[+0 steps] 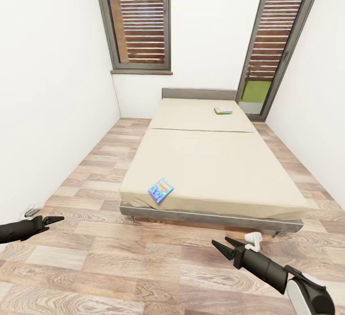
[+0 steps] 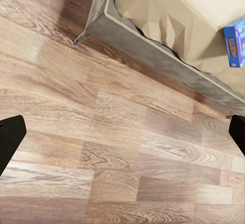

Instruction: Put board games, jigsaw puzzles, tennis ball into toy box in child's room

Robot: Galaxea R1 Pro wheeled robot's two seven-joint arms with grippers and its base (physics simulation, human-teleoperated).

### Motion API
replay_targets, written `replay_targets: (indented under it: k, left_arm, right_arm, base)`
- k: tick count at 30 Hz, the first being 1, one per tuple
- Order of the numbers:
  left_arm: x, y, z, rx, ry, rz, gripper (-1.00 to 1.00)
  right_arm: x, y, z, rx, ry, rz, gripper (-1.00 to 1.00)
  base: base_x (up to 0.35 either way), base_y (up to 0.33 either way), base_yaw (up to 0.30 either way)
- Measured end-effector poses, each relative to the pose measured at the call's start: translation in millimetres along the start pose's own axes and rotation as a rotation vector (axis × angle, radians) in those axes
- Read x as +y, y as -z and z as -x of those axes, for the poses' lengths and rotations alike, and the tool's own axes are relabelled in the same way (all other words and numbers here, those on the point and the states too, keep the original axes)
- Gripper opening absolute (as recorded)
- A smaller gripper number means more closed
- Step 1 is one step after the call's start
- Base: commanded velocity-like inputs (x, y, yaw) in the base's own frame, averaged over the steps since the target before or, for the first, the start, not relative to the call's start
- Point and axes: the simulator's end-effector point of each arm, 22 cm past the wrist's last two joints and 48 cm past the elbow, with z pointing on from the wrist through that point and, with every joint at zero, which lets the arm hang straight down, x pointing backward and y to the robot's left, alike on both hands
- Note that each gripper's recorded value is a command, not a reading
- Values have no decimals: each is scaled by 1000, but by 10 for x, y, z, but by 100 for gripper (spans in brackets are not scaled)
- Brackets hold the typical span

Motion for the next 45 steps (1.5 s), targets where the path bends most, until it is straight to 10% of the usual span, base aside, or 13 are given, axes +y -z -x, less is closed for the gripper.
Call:
replay_targets:
  k: [6, 12, 23, 45]
  left_arm:
    - [-38, 3, 23, -4, -5, -13, 100]
    - [-345, 11, 49, 1, -35, -128, 100]
    - [-1096, -33, -161, 81, -95, -407, 100]
    - [-1315, -68, -144, 82, -132, -457, 100]
  right_arm:
    - [187, -147, -24, -37, -70, 44, 100]
    - [380, -564, -73, -90, -242, 109, 100]
    - [78, -1326, -270, -69, -612, 138, 100]
    - [-655, -1035, -172, -220, -769, 30, 100]
  base:
    - [0, 0, 0]
    - [0, 0, 0]
    - [0, 0, 0]
    - [0, 60, 0]
